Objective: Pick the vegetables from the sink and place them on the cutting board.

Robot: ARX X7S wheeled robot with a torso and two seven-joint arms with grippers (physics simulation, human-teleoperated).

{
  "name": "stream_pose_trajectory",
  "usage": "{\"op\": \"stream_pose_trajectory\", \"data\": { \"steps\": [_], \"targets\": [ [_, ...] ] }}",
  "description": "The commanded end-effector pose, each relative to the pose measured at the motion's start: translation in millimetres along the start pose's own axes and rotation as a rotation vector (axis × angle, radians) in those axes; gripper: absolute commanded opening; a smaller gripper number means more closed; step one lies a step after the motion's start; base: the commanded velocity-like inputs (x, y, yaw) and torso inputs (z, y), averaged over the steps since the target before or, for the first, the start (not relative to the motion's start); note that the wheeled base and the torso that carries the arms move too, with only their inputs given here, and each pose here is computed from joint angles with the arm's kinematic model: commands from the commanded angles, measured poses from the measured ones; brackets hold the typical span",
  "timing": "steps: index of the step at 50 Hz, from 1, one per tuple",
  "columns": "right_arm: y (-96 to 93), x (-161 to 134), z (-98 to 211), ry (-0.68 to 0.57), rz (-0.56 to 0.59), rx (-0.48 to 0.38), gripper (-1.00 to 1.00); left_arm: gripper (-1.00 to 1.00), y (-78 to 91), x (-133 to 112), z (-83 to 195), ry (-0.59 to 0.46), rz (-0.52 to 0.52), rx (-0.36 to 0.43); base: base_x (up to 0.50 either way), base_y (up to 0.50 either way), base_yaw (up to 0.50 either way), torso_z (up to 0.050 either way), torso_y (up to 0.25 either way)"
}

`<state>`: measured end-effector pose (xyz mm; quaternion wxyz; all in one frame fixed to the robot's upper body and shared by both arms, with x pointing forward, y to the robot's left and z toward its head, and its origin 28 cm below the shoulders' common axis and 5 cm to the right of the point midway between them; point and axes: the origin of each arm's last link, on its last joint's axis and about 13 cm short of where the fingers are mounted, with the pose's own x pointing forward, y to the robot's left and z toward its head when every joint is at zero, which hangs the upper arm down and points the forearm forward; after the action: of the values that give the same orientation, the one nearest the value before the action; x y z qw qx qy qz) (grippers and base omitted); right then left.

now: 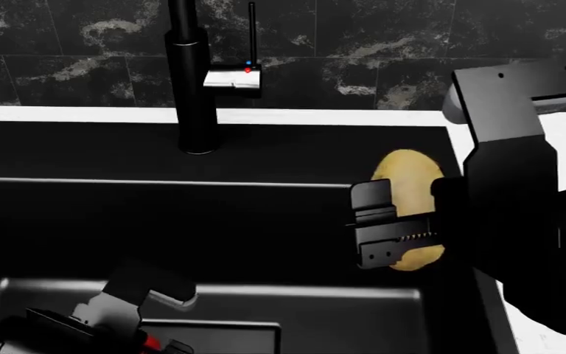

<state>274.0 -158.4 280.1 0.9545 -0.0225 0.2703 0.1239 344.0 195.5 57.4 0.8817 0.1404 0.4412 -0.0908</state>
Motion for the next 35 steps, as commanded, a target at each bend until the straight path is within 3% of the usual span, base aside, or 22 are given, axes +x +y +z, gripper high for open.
{"op": "stream_pose_trajectory", "data": {
  "steps": [1,16,27,35],
  "targets": [
    [-0.1,-2,4,-0.037,0.020,-0.001,-1.00,-1.00,-19.7,-11,-24,0.038,-0.138,-0.046,0.00,0.00,0.00,-0.012,0.000],
    [0.4,-4,5,-0.050,0.021,0.003,-1.00,-1.00,1.2,-72,37,-0.209,-0.121,-0.135,0.02,0.00,0.00,-0.012,0.000],
    [-1.3,-9,7,-0.083,0.012,0.006,-1.00,-1.00,23.3,-110,61,-0.359,-0.113,-0.182,0.00,0.00,0.00,0.000,0.000],
    [-2.6,-20,11,-0.157,0.009,-0.005,-1.00,-1.00,41.1,-155,70,-0.482,-0.124,-0.193,0.00,0.00,0.00,0.000,0.000]
  ]
}}
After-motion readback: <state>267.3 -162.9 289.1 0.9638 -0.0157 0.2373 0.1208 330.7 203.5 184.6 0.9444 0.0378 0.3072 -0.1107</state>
